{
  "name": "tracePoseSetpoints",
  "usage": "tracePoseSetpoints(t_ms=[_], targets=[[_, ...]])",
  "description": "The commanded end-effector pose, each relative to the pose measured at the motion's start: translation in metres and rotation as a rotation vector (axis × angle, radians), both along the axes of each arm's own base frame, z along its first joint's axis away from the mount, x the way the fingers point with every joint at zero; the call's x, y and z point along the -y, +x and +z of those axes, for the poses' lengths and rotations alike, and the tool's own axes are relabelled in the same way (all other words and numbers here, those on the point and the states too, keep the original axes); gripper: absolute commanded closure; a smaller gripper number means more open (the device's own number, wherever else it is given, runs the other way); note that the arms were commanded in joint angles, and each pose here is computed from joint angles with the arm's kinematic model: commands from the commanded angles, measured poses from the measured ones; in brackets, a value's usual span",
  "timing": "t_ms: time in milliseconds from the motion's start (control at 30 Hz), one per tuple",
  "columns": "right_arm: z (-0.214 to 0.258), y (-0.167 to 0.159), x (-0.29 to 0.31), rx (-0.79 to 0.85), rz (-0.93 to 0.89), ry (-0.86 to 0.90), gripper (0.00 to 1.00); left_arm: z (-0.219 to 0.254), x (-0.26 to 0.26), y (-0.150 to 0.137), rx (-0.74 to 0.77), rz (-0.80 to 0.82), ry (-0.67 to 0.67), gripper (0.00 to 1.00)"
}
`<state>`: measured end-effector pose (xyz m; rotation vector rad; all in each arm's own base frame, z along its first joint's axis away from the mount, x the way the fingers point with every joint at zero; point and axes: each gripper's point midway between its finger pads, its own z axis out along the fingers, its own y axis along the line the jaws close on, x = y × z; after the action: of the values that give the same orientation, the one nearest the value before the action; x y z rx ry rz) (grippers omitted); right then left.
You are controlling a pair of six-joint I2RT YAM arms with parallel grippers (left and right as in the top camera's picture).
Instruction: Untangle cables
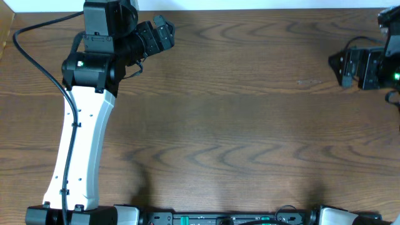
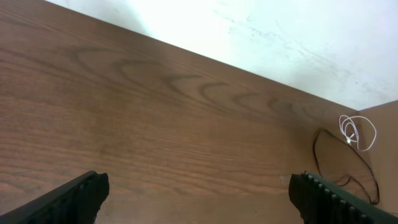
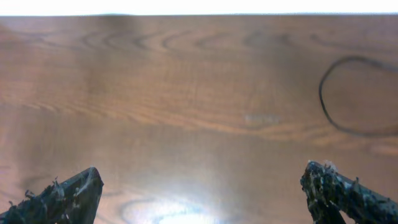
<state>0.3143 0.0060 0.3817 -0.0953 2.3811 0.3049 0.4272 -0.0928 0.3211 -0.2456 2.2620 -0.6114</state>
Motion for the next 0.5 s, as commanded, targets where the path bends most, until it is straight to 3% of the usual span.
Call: tracePoseSetpoints(t_ms=[0,367,467], targets=[[-0.004,-0.012,0.0,-0.036,0.0,-0.021,0.01,0.004,-0.002,0.002,0.017,-0.001,0.017,0.02],[-0.017,-0.02,0.007,-0.107,-0.023,-0.053,0.01,0.004,-0.002,0.002,0.017,-0.001,0.017,0.02],[-0.013,-0.012,0.008,-0.046,-0.016,-0.076,0.01,0.004,-0.002,0.002,0.017,-0.001,0.017,0.02]])
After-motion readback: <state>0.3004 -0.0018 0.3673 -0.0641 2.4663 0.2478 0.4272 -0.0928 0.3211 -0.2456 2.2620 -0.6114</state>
